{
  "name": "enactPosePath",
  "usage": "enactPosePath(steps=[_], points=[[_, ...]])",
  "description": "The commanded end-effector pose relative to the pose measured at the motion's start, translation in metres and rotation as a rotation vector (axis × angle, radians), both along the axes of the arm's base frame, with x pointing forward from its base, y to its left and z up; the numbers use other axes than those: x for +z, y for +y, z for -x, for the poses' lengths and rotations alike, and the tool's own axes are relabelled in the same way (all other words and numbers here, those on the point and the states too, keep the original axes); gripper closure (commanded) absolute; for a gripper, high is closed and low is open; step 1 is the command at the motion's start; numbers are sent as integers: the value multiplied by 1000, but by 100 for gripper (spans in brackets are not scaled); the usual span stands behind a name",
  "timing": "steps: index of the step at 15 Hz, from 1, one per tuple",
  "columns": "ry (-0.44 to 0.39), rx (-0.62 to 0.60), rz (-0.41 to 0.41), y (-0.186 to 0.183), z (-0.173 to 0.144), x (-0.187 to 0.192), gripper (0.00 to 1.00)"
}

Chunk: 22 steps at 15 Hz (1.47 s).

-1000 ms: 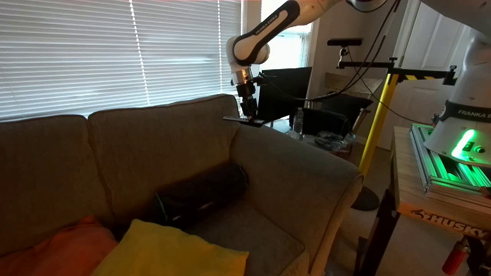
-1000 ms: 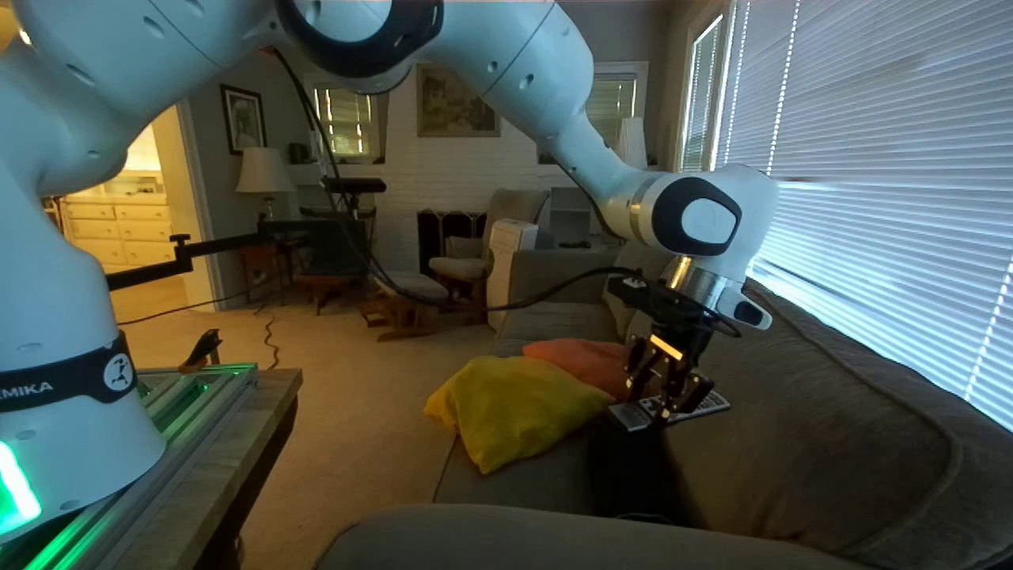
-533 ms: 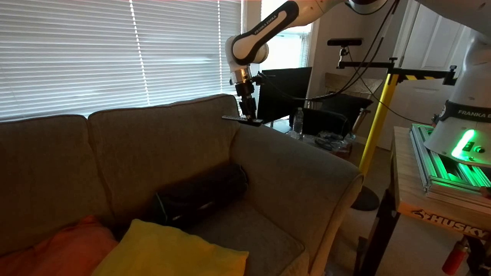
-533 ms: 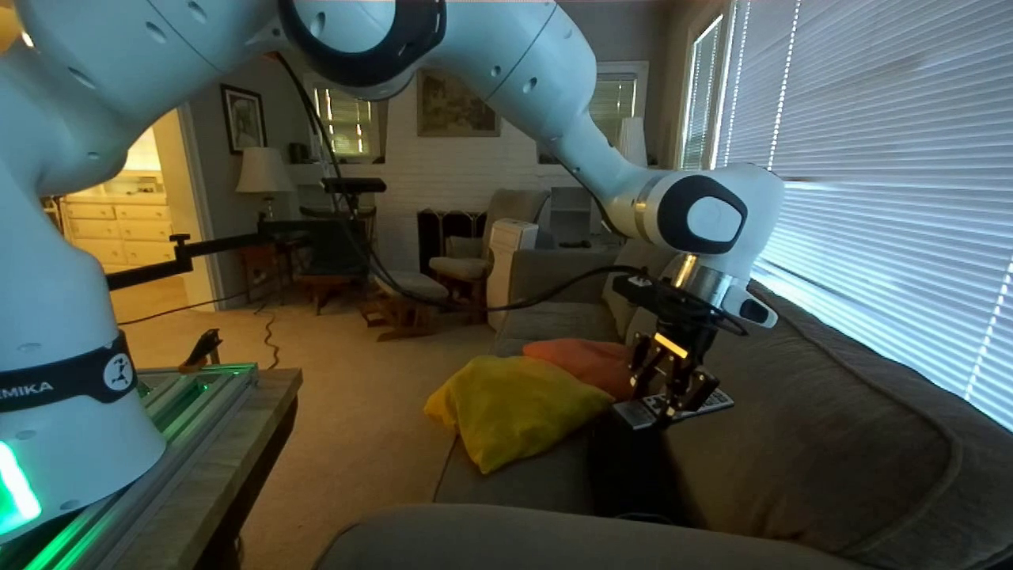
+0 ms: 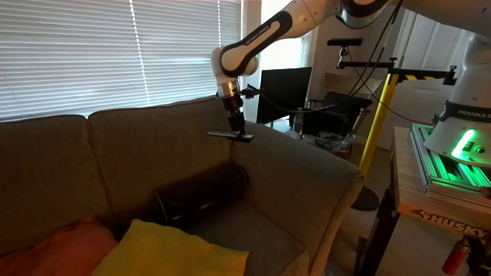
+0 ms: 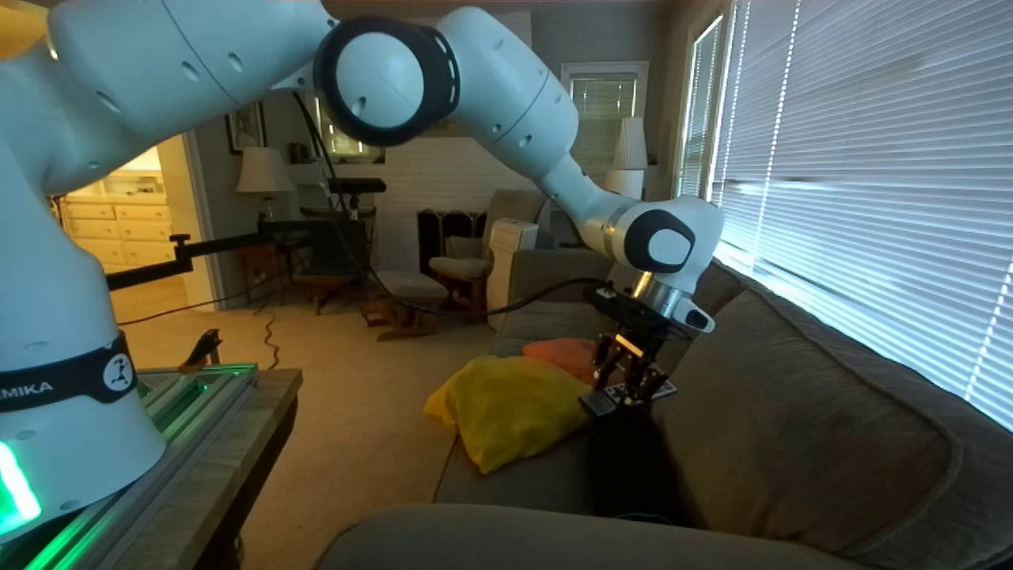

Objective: Put the remote on the sofa

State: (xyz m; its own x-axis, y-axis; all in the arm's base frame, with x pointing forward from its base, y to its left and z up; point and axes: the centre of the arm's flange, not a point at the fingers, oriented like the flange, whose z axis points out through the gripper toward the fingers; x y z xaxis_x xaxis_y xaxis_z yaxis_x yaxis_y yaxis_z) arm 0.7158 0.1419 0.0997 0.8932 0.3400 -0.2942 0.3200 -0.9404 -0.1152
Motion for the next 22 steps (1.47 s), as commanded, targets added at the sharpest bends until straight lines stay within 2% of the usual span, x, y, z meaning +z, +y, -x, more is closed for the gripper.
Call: enactPosePath(steps=[1,5,11,15,20,22], points=[[78,86,-32,65,-32,-39,69],[195,156,-44,109,-12,-83,69],[326,165,-7,113,12,-150,69],[277,131,66,106,16,-185,69],[117,180,111,113,15,-205,69],[90,194,116,120,13,-209,69]])
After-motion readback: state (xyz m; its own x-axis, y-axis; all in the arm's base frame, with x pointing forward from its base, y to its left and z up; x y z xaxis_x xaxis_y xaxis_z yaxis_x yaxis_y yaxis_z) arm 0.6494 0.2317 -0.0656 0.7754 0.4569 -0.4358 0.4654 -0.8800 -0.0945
